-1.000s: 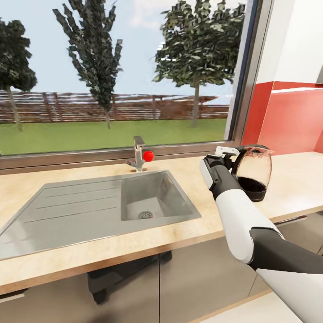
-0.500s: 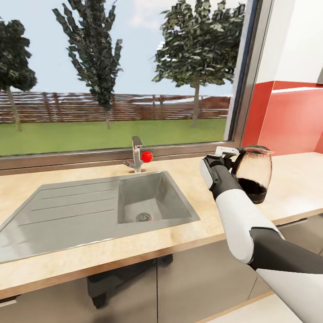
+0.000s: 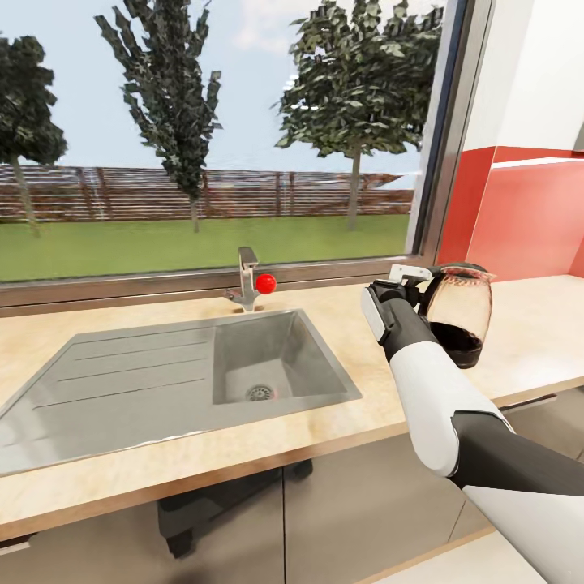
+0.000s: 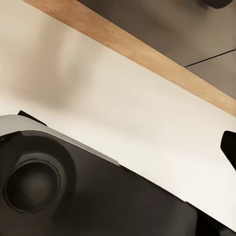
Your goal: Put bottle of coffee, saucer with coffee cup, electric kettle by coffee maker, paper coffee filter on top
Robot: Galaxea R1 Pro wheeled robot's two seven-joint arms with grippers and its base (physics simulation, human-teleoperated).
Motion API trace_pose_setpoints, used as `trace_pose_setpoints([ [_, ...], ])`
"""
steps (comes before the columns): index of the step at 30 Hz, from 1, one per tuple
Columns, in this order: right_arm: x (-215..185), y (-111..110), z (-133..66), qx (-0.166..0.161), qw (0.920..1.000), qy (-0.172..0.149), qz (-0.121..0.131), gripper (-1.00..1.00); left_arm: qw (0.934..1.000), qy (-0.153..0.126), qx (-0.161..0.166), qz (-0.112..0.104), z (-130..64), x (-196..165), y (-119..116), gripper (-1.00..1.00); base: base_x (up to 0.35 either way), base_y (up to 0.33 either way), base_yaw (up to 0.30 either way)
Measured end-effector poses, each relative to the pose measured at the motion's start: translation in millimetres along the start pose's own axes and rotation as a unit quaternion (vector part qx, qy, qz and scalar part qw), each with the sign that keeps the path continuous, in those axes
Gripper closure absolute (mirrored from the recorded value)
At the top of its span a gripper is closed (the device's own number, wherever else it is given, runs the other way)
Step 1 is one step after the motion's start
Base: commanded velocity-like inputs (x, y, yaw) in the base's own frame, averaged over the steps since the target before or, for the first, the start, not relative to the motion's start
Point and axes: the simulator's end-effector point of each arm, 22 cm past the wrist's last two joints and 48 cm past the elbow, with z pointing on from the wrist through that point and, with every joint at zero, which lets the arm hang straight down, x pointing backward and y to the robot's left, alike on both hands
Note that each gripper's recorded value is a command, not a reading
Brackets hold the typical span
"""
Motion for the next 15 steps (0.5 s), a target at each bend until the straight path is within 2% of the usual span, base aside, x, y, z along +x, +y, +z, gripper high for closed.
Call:
trace_pose_setpoints([
  [8,0.1,0.0,0.1,0.0,1.0,0.0,0.0,-1.0,1.0,0.0,0.0,0.0,0.0,0.0,0.0,-1.0,0.0,0.0,0.0],
  [9,0.1,-0.1,0.1,0.0,1.0,0.0,0.0,1.0,1.0,0.0,0.0,0.0,0.0,-0.1,0.1,-1.0,0.0,0.0,0.0],
  [15,0.6,-0.2,0.2,0.0,1.0,0.001,0.0,1.0,1.0,0.0,0.0,0.0,0.0,-0.1,0.1,-1.0,0.0,0.0,0.0],
])
